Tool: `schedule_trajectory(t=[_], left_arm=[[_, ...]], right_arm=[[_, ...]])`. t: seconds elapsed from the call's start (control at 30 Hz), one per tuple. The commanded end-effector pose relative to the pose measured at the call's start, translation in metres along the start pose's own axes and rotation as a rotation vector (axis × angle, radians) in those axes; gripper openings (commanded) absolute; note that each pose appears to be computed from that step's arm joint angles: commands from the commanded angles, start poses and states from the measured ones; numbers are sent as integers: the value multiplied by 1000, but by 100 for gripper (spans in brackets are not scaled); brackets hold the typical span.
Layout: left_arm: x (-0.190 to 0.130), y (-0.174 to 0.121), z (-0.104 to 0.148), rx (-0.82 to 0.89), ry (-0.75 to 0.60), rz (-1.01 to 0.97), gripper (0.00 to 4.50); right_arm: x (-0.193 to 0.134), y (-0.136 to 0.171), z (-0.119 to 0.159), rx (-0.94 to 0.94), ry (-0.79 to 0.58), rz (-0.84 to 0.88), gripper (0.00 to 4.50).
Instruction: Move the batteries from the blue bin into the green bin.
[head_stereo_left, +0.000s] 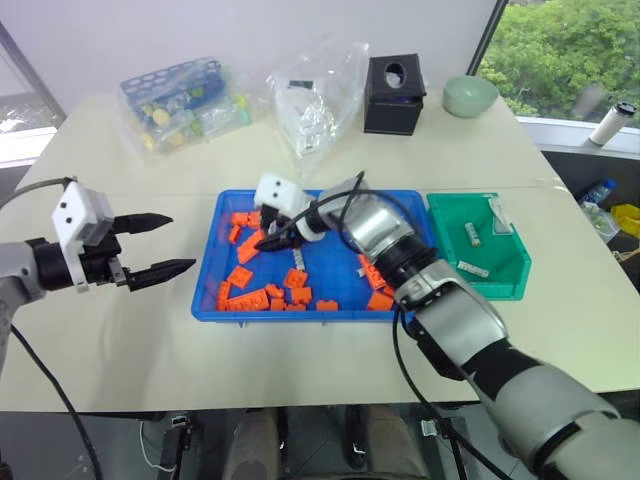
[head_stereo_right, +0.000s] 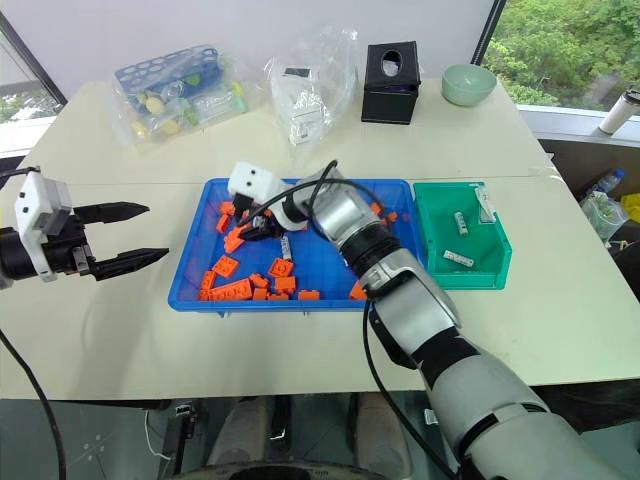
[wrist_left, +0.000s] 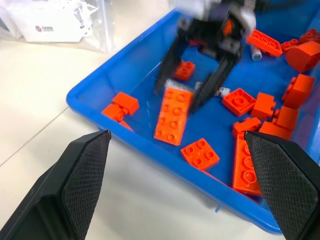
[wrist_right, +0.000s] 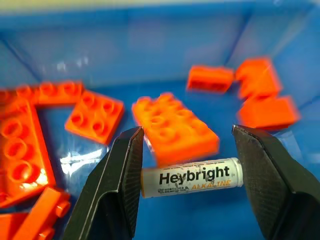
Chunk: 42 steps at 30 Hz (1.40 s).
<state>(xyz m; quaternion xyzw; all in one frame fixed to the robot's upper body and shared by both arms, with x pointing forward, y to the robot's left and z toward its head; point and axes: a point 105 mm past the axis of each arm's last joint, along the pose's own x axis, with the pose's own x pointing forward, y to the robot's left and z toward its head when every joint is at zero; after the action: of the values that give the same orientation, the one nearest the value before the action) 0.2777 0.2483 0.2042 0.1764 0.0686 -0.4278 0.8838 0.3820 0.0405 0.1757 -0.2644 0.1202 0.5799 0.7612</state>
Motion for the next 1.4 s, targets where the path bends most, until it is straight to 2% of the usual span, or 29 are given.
schedule_trajectory(t=[0.03,0.1,0.17,0.33,0.47,0.57,0.67,0.73,0.87,0.97,1.03,1.13,1.23,1.4], left_arm=[[9,-7,11,24,-40,-43,450],[16,-11,14,27,-52,-69,450],[21,-15,16,31,-62,-92,450],[31,-16,17,26,-77,-124,450],[37,-17,19,27,-89,-146,450],[43,-17,20,32,-96,-165,450],[46,-17,23,35,-106,-180,450],[47,-17,26,41,-112,-189,450],[49,-19,33,46,-130,-204,450],[51,-24,37,51,-138,-227,450],[53,-28,38,54,-139,-248,450],[55,-36,38,56,-134,-279,450],[55,-39,37,61,-124,-295,450],[55,-41,37,70,-115,-303,450]], right_arm=[[-49,-15,24,21,-100,-80,221],[-88,-30,16,68,-104,-189,221],[-129,-42,-4,99,-67,-305,221],[-215,-48,-70,186,107,-538,221],[-244,-41,-99,253,177,-623,221],[-252,-33,-114,300,197,-646,221],[-254,-38,-117,249,229,-712,365],[-253,-40,-110,233,206,-709,449],[-242,-43,-79,175,107,-655,449],[-204,-34,-38,181,-34,-526,449],[-171,-22,-24,226,-82,-428,449],[-115,1,-19,308,-82,-303,449],[-78,17,-18,374,-54,-235,449],[-44,30,-24,500,-3,-189,449]])
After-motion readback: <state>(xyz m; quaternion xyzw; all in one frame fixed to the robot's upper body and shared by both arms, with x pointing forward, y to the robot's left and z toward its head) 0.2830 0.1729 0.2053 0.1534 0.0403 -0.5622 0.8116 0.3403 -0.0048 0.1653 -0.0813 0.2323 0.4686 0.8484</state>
